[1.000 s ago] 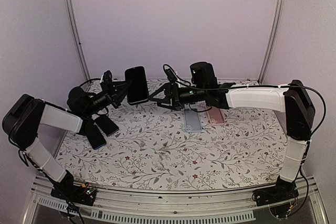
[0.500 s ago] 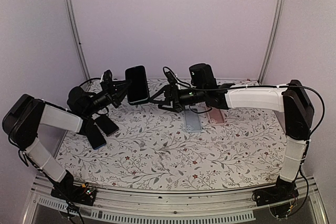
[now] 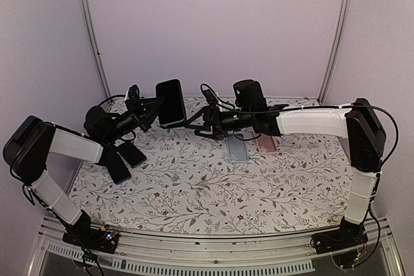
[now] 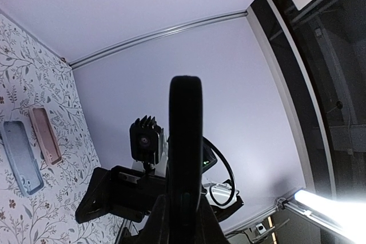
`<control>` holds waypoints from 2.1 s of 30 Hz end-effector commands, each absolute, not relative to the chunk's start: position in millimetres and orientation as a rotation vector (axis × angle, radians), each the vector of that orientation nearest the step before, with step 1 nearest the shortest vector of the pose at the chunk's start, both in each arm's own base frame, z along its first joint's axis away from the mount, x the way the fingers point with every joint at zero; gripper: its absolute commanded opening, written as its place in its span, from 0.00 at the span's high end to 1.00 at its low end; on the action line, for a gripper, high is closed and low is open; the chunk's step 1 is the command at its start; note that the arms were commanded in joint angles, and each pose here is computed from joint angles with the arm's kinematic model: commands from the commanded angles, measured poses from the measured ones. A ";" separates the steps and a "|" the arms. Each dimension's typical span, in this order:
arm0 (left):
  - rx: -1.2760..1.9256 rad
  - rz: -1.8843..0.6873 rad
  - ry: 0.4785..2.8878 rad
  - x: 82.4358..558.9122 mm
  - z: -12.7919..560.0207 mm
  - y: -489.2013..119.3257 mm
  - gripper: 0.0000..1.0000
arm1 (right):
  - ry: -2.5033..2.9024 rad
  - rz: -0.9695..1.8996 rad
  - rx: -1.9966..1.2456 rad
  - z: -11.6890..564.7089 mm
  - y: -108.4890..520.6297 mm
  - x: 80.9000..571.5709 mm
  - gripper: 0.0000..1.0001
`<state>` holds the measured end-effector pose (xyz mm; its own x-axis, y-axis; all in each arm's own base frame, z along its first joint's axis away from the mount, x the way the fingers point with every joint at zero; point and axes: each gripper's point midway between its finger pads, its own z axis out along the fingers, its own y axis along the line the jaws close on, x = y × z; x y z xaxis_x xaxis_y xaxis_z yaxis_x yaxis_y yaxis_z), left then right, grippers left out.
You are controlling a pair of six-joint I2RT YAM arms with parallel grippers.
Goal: Take the phone out of the phone case
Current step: Move the bottom right corner of the phone case to itself, then pass from the left arm to the right
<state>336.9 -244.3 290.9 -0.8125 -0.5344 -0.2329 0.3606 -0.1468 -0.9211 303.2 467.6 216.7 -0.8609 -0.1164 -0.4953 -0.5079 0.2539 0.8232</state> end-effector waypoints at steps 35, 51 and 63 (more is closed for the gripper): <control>0.044 -2.088 1.375 292.1 321.1 -267.9 1.00 | 2.013 1.843 -0.466 256.2 484.9 318.4 0.84; 0.017 -1.924 1.575 309.4 283.7 -269.9 0.56 | 1.994 1.813 -0.489 259.5 477.2 314.0 1.00; -0.015 -1.585 1.854 326.4 252.9 -257.3 0.14 | 2.050 1.703 -0.447 246.8 468.7 325.1 1.00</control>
